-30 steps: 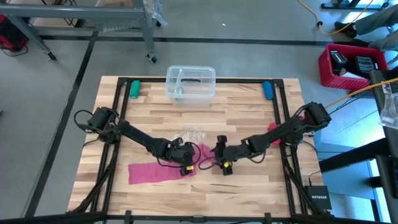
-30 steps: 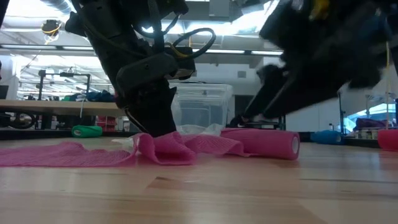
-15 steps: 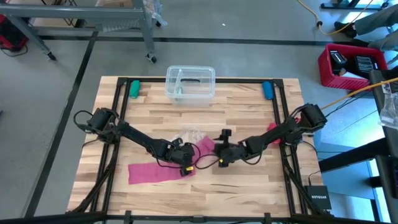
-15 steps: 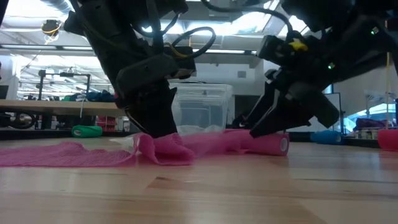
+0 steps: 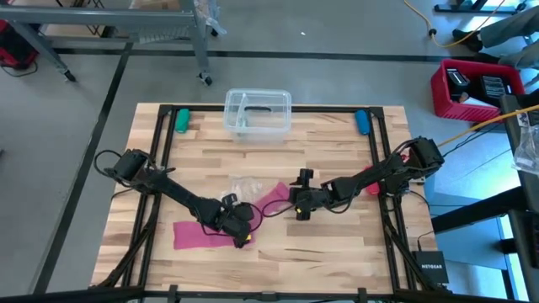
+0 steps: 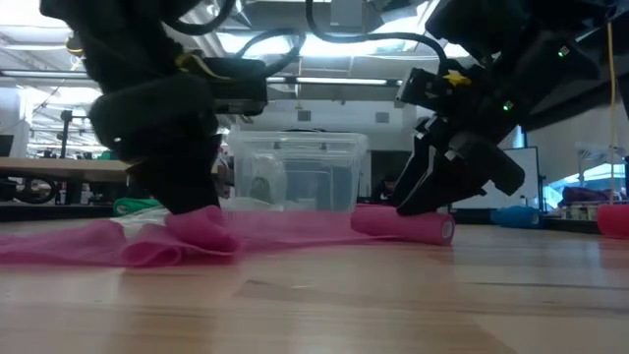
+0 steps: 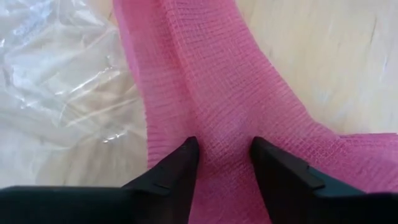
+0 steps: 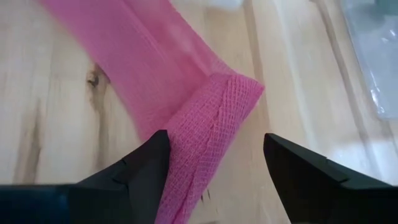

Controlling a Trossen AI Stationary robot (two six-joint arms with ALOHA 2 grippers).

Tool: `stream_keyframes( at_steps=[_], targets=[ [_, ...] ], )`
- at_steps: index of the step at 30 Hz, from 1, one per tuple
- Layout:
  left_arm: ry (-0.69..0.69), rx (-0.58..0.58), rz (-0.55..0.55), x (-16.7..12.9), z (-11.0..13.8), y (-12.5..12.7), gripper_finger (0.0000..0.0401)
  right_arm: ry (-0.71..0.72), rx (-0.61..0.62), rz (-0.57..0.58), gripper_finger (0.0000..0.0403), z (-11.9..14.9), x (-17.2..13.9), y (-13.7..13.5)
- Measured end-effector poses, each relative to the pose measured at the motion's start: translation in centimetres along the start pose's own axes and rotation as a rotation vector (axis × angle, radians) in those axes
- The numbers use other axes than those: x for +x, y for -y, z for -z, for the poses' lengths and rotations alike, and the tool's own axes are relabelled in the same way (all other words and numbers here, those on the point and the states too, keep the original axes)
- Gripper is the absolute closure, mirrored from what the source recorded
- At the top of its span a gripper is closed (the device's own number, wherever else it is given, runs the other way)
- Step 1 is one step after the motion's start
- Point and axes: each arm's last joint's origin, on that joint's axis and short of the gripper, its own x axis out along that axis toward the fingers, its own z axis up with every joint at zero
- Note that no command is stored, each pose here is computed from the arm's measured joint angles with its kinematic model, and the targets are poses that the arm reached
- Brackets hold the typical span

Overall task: Roll bandage
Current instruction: Roll the pink bandage

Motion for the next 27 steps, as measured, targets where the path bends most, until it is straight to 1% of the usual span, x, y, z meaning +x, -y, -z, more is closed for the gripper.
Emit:
stream_keyframes(
  at_steps=[4, 6, 8, 10, 15, 19, 22, 24, 27],
  targets=[
    [-0.01, -0.017, -0.015, -0.3, 0.7, 0.3, 0.0261, -0.023, -0.002, 0.021, 0.0139, 0.2, -0.2, 0.2],
    [-0.003, -0.016, -0.025, -0.4, 1.0, 0.5, 0.0262, -0.049, -0.015, 0.061, 0.0139, 0.4, -0.6, 0.5],
    [0.003, -0.011, -0.031, -0.5, 1.2, 0.7, 0.0263, -0.117, -0.052, 0.124, 0.0139, 1.3, -1.0, 1.1],
    [0.001, -0.005, -0.034, -0.5, 1.4, 0.7, 0.0263, -0.188, -0.07, 0.134, 0.0139, 2.2, -1.1, 1.5],
    [0.036, -0.01, -0.061, -0.6, 1.3, 0.7, 0.0263, -0.198, -0.021, 0.052, 0.0139, 2.0, -1.2, 2.2],
    [0.044, -0.004, -0.055, -0.7, 1.0, 0.5, 0.0263, -0.197, -0.022, 0.058, 0.0139, 2.0, -1.3, 2.4],
    [0.041, -0.005, -0.051, -0.7, 1.0, 0.5, 0.0263, -0.194, -0.016, 0.033, 0.0139, 1.9, -1.9, 2.6],
    [0.043, -0.006, -0.053, -0.7, 1.0, 0.5, 0.0263, -0.168, 0.0, -0.002, 0.0139, 1.6, -2.5, 2.7],
    [0.046, -0.004, -0.054, -0.8, 1.0, 0.6, 0.0263, -0.086, 0.041, -0.061, 0.0139, 0.7, -3.1, 2.8]
  ],
)
